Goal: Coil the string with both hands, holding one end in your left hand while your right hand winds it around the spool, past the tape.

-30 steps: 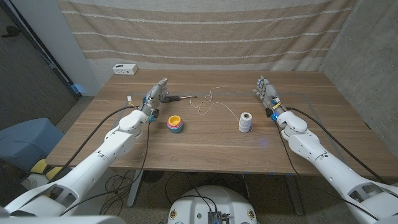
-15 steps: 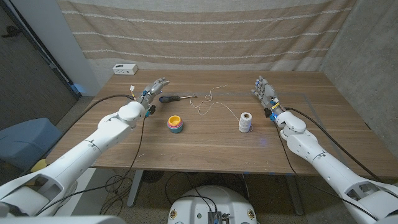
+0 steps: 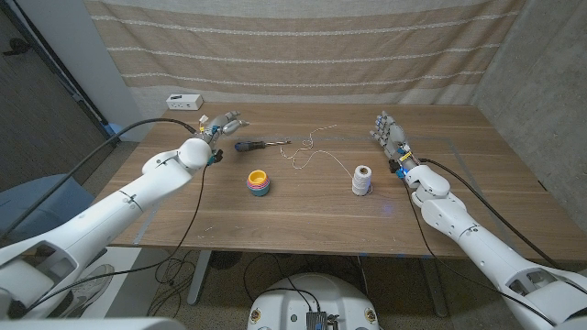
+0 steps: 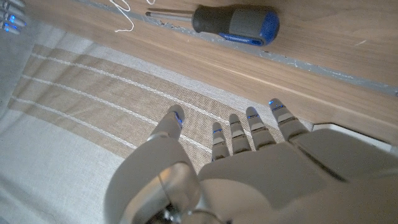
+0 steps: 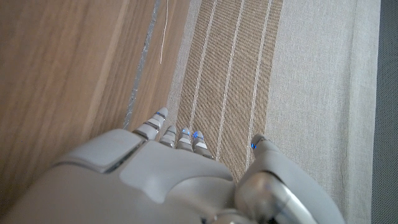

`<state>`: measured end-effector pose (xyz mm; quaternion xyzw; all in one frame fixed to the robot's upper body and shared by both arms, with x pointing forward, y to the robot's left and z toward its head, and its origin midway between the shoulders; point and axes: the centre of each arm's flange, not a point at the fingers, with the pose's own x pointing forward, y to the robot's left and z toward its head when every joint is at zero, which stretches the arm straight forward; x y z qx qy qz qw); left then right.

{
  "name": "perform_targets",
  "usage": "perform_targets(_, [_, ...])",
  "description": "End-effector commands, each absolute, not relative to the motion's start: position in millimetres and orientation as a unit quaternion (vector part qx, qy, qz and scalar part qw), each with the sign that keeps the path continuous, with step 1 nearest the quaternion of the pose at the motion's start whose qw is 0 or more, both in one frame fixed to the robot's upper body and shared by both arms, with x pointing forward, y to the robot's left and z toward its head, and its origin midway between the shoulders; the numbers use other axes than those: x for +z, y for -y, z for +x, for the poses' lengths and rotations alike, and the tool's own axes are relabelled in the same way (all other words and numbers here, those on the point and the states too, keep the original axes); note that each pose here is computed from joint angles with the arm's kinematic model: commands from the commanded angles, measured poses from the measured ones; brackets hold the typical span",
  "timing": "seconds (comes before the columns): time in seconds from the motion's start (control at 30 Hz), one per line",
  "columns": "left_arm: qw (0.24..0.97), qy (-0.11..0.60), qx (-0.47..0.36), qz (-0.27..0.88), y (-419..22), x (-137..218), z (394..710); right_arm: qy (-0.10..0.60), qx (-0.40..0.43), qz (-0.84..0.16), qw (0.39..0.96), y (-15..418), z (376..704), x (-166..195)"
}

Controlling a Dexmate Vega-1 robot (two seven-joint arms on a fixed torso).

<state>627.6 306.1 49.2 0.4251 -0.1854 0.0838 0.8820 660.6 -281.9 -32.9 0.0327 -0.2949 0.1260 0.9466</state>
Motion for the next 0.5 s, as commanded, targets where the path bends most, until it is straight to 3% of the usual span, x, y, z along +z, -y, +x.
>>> perform_targets(0.03, [0.779, 0.147, 0.140, 0.594, -294.1, 77.6, 614.0, 0.302, 0.130, 0.037, 0.944, 278.9, 657.9, -38.8])
perform_targets(0.5, [0.713, 0.107, 0.128, 0.681, -272.5, 96.3, 617.6, 0.333, 0.155, -0.005, 0.930, 258.1, 643.2, -24.0])
